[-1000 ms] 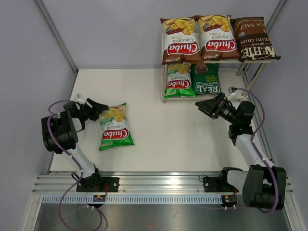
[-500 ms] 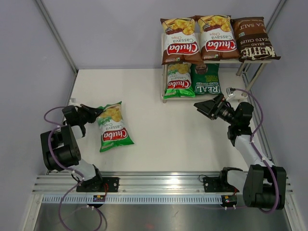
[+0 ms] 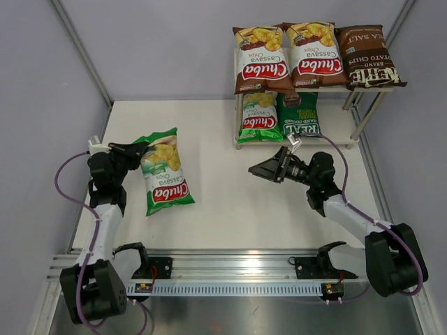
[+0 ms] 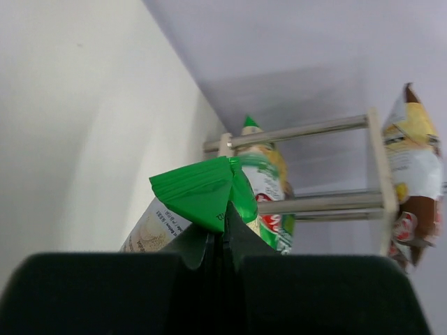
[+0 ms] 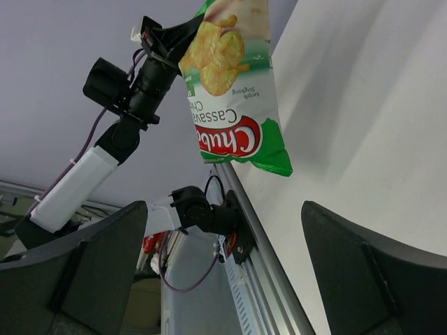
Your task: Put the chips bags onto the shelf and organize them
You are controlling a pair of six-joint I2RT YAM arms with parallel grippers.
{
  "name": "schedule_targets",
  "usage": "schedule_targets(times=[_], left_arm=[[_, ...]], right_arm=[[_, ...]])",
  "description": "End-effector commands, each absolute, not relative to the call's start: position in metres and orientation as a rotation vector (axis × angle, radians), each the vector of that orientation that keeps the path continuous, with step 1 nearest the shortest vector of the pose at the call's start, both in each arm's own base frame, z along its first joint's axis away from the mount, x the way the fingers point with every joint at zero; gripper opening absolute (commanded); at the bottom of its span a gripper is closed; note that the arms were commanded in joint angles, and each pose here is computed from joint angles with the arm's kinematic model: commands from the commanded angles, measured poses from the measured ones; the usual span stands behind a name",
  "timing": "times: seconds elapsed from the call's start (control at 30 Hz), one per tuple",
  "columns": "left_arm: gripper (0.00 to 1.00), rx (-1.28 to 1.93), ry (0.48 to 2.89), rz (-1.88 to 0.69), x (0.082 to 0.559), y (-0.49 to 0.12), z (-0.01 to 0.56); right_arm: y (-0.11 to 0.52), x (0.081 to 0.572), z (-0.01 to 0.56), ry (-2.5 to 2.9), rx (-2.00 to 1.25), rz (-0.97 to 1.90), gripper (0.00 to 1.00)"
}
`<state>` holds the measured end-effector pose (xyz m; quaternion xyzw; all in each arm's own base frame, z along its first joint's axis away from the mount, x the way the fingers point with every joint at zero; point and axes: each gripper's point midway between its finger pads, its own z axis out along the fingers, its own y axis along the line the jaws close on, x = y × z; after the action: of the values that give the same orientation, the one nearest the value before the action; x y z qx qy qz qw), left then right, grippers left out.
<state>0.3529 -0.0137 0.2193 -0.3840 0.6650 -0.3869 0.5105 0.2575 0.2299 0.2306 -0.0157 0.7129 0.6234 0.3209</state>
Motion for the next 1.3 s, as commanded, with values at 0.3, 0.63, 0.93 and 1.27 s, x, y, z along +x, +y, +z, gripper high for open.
schedule_targets(times=[0.3, 0.63, 0.93, 1.27], left_arm=[[0.00, -1.018, 1.109, -1.315, 0.315, -0.058, 0.394], [0.00, -0.988, 0.927, -1.603, 0.303, -0.123, 0.475], [0.00, -0.983, 0.913, -1.771, 0.293, -0.184, 0.489], [0.00, -0.967, 0.964, -1.905, 0.278, -0.236, 0.480]], right_arm=[[0.281, 0.230, 0.282, 1.443, 0.038, 1.752, 0.99], [0.309, 0.193, 0.335, 1.226, -0.005, 1.850, 0.99], [0.287, 0.180, 0.366, 1.048, -0.057, 1.740, 0.99], [0.261, 0.176, 0.394, 0.889, -0.034, 1.660, 1.00]])
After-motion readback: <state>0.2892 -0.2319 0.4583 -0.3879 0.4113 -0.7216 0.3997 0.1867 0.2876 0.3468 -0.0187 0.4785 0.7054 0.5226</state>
